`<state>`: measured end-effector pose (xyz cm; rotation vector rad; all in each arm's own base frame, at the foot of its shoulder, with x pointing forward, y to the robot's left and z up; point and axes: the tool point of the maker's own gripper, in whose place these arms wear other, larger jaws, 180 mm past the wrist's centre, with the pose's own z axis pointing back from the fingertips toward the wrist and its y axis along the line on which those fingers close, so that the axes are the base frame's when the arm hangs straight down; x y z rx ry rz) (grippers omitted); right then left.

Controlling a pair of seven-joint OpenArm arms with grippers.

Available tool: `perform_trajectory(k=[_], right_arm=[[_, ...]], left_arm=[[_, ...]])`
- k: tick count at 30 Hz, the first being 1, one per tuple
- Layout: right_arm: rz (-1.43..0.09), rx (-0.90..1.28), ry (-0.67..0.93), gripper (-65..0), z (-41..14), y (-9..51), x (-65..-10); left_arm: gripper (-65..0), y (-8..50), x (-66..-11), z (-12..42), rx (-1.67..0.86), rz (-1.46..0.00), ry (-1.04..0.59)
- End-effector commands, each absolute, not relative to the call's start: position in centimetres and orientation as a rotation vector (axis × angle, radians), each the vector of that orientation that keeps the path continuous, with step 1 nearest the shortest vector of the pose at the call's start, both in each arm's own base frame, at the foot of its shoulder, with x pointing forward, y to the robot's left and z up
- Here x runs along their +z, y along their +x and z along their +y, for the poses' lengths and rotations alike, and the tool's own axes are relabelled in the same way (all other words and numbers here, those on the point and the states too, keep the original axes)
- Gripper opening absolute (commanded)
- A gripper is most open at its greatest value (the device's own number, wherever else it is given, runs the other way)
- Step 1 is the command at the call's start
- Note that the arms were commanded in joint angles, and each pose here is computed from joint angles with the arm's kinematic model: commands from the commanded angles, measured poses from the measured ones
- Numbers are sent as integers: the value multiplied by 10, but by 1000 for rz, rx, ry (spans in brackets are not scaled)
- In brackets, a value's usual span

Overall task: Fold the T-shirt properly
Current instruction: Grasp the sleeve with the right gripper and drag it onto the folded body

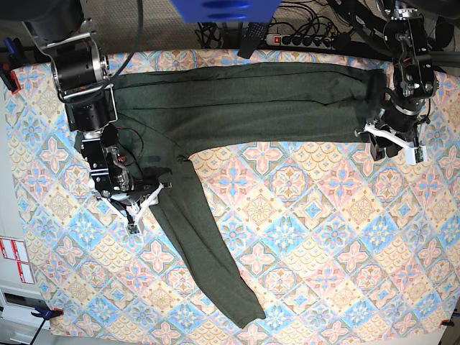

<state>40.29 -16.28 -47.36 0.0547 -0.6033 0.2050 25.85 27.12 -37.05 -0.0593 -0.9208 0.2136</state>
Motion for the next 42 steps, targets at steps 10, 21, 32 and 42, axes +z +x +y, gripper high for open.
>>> perform_trajectory(k=[10, 21, 32, 42], right_arm=[[-627, 201, 92, -401, -143, 413, -470], [-703, 226, 124, -648, -127, 408, -453], [-829, 336, 212, -648, -77, 357, -400], [-833, 381, 295, -648, -47, 283, -379]], left_arm=[[-431, 263, -360, 274, 204, -958, -56], [-431, 262, -360, 275, 204, -956, -54], [-431, 262, -362, 275, 205, -951, -55], [-431, 262, -362, 275, 204, -951, -54]])
